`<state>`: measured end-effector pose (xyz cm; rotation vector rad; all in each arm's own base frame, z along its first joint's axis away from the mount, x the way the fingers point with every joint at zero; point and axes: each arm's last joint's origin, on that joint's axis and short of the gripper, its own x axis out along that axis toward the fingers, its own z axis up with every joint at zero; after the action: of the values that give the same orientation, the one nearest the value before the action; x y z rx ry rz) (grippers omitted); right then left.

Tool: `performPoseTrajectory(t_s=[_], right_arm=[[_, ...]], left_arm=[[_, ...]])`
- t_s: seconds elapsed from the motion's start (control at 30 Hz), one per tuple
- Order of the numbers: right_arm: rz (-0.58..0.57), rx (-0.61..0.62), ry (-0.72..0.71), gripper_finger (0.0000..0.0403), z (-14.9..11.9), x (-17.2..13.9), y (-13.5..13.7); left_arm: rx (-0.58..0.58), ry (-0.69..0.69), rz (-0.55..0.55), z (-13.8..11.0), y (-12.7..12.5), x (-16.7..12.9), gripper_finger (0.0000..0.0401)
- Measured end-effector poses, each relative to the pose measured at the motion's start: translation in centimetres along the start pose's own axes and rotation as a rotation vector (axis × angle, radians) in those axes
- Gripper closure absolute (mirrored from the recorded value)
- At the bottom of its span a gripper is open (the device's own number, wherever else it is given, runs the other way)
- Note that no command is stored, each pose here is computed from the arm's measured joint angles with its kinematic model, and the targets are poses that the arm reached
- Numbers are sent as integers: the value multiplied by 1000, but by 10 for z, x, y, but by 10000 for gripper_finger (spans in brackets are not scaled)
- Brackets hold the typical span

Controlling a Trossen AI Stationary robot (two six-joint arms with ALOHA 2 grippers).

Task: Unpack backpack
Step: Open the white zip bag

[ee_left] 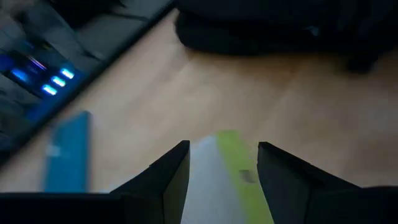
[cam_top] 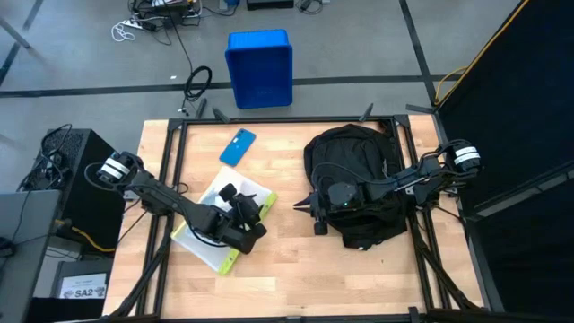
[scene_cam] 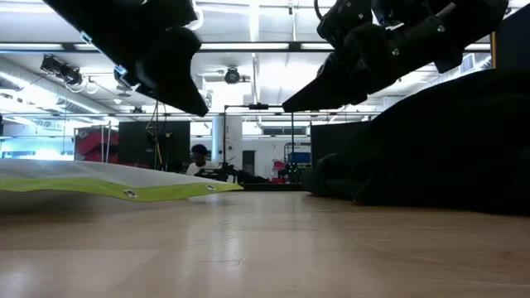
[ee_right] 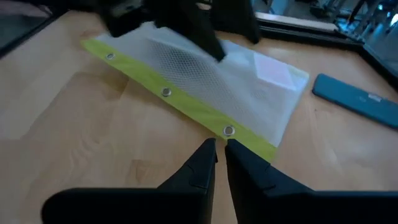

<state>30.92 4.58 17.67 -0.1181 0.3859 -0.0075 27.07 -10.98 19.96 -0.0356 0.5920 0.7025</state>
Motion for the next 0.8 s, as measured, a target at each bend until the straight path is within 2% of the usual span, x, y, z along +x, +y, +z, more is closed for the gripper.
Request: performPoseTrajectory(t_s=[0.1, 0.27, 0.4, 0.47, 0.6, 0.7, 0.8], right_arm=[[3, 38, 1, 390, -1, 0, 1], [4, 94, -21, 395, 1, 0, 1], [5, 181, -19, 393, 1, 0, 1], [8, 191, -20, 389, 1, -1, 2], [13, 196, -48, 376, 4, -1, 3], [10, 242, -69, 366, 11, 1, 1], [-5, 255, -67, 353, 22, 4, -4]], left_arm=[[-54, -17, -97, 3, -10, -5, 245], [66, -95, -180, 9, -22, -14, 245], [158, -200, -273, 11, -37, -34, 245], [217, -226, -245, 6, -38, -44, 245], [223, -259, -66, -7, -20, -62, 245], [207, -242, -46, -15, -6, -73, 248], [204, -258, -51, -28, 2, -74, 267]])
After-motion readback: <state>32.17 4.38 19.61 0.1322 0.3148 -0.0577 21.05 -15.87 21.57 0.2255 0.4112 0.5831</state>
